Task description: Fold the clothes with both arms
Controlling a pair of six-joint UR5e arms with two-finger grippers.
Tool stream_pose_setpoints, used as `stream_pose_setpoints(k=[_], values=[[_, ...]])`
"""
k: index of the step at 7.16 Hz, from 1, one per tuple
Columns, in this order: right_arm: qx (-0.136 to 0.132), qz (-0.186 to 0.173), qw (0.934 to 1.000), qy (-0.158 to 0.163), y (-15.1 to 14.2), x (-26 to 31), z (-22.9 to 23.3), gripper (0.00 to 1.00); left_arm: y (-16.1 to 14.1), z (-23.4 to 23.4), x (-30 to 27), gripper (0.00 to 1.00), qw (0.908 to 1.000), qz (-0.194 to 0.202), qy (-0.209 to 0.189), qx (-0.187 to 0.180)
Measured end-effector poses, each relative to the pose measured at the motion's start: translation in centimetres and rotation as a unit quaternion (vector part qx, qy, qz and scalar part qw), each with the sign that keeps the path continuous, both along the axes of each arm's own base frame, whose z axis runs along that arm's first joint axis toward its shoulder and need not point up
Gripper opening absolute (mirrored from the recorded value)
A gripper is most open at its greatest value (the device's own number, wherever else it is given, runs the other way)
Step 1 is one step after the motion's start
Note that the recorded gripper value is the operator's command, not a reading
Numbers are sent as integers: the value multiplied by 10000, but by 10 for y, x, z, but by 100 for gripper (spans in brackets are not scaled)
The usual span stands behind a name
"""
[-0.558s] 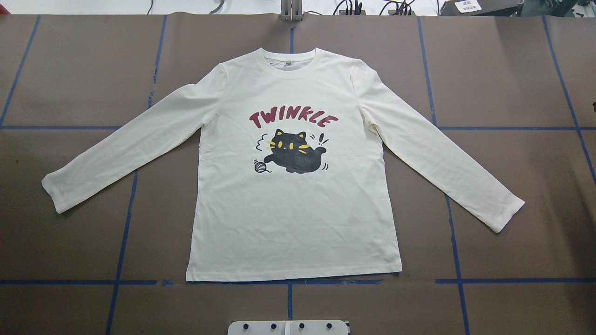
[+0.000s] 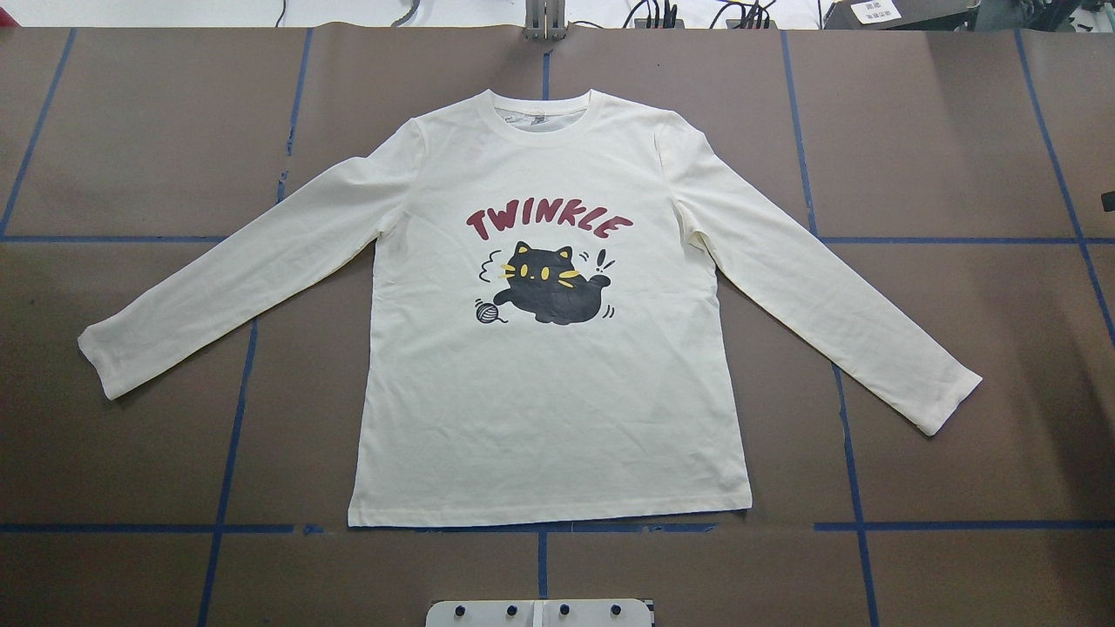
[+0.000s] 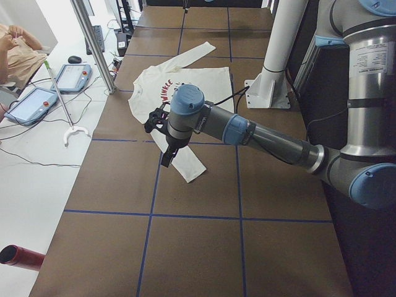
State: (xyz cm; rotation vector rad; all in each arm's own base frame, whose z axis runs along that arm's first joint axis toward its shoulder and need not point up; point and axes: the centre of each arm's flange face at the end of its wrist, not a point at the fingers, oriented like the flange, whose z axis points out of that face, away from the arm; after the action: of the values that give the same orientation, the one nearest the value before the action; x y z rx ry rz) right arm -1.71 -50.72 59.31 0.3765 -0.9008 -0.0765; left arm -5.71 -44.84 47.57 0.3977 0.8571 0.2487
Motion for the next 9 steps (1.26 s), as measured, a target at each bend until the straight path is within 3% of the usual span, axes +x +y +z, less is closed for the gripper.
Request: stream_pose_setpoints(k=[3,5,9], values=[[-168,-68,9998,8,6,-4,-2,100,-2,9,1,100,9999,-5,9,-138],[-498,-87,9987,45,39,0,-6,100,-7,25,4,100,9994,-36,-25,-350],[-608,-116,9980,82,81,0,-15,100,-16,88,9,100,9954,-31,-275,-918]])
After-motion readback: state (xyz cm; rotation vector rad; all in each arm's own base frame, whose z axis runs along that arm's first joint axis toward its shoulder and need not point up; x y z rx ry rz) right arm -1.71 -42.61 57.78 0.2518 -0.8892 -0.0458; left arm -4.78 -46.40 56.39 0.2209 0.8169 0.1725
